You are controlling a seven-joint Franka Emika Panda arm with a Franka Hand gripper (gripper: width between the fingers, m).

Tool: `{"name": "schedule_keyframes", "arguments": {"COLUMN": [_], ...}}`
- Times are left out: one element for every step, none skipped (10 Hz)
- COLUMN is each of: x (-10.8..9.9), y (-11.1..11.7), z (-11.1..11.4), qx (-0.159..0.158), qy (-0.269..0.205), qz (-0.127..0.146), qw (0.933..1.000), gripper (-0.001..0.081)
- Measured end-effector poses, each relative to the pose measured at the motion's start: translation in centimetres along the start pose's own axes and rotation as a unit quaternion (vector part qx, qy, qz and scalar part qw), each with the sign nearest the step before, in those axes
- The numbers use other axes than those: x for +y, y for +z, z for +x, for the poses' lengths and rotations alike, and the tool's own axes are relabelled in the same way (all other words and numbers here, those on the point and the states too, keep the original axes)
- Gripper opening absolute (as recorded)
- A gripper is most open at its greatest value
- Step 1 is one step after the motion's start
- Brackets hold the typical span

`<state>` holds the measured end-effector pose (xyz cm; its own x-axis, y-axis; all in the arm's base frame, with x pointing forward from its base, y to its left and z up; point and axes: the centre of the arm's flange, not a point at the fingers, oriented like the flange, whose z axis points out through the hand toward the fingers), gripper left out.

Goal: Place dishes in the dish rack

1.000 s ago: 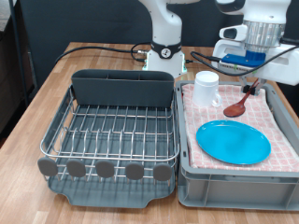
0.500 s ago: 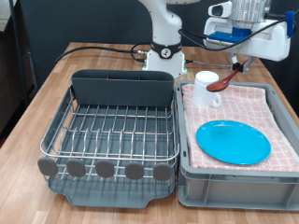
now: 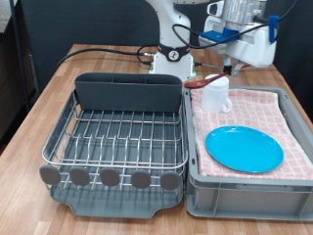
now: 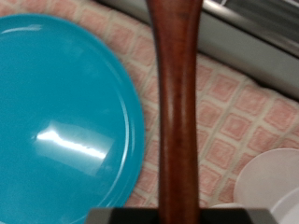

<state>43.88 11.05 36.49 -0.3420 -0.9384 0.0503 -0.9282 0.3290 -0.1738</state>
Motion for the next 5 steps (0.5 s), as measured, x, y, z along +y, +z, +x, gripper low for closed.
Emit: {"name": "schedule_keyframes", "arguments": {"x": [0.2,0.5,0.7,0.9,1.2], "y": [-0.2,-0.5,-0.7,-0.8,-1.0], "z": [1.3,2.6,4.0,5.3,6.6], "qx": [0.013,0.023,0.024,0.021,0.018], "qy": [0.023,0.041,0.06,0.079,0.095], "qz": [-0.009,-0.019,-0.026,-0.031,-0.032], "qw": [0.9996,0.9987,0.9976,0.9962,0.9948], "gripper": [0.0086,0.0086,0.0086,0.0086,0.0086]}}
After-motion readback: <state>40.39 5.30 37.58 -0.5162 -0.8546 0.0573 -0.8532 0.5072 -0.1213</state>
